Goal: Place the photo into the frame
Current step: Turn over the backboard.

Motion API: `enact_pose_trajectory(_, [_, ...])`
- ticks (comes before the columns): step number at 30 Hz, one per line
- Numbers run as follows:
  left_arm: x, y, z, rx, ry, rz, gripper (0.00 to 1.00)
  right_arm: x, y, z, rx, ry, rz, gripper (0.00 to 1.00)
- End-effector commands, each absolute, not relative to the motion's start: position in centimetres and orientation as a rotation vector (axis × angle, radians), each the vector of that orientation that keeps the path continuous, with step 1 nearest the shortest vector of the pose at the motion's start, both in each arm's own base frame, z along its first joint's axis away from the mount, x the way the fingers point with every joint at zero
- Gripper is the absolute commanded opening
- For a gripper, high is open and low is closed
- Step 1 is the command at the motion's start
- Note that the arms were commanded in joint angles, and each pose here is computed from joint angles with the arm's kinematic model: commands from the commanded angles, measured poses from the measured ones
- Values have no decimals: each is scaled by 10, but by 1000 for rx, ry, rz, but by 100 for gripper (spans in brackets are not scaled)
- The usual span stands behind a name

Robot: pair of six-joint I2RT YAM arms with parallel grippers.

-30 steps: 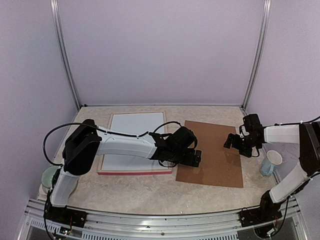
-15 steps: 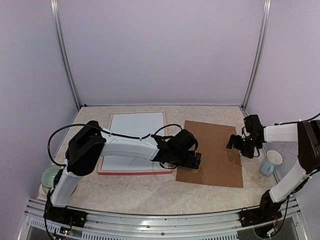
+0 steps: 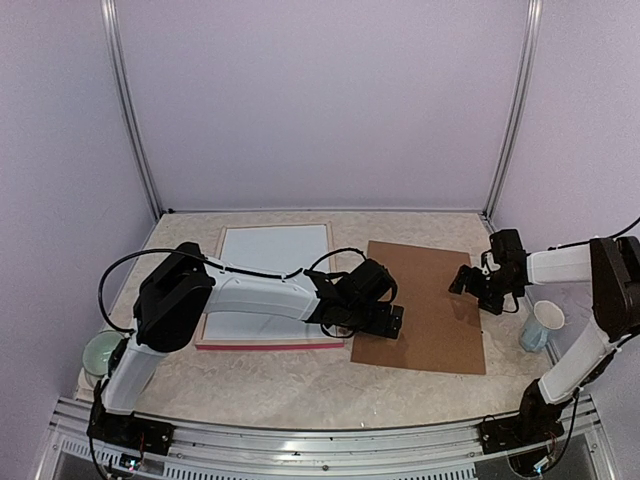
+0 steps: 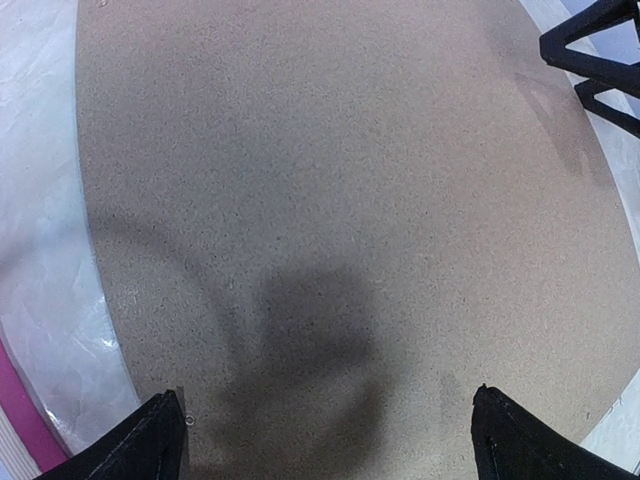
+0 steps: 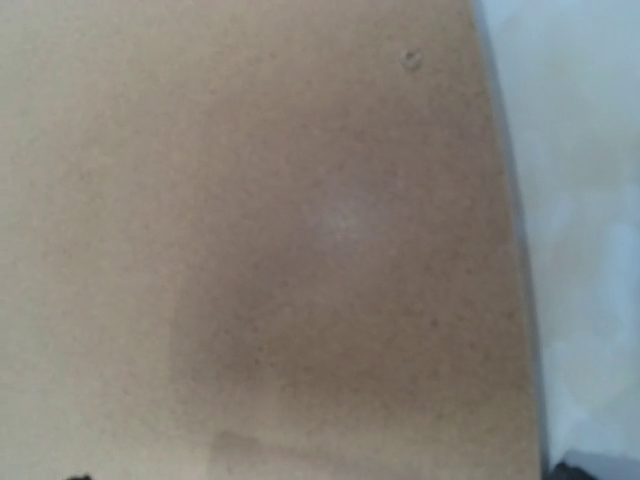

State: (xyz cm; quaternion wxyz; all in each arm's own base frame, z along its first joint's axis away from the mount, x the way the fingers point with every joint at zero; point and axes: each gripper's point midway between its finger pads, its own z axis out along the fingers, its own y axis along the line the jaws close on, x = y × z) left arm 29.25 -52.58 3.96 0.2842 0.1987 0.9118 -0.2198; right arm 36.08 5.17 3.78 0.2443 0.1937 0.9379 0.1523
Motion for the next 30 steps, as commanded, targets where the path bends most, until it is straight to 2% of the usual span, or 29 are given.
enact_pose_trajectory(1, [286,-529,21,572,2475,-586,99,357,68,45,521,2558,582,99])
enact_pose_trajectory(13, [282,-531,10,582,2501,-597,99,360,102,96,431,2411,966,99])
enact_pose_trajectory(30, [288,-534,24,575,2469,-609,99,361,110,121,391,2329,1091,99])
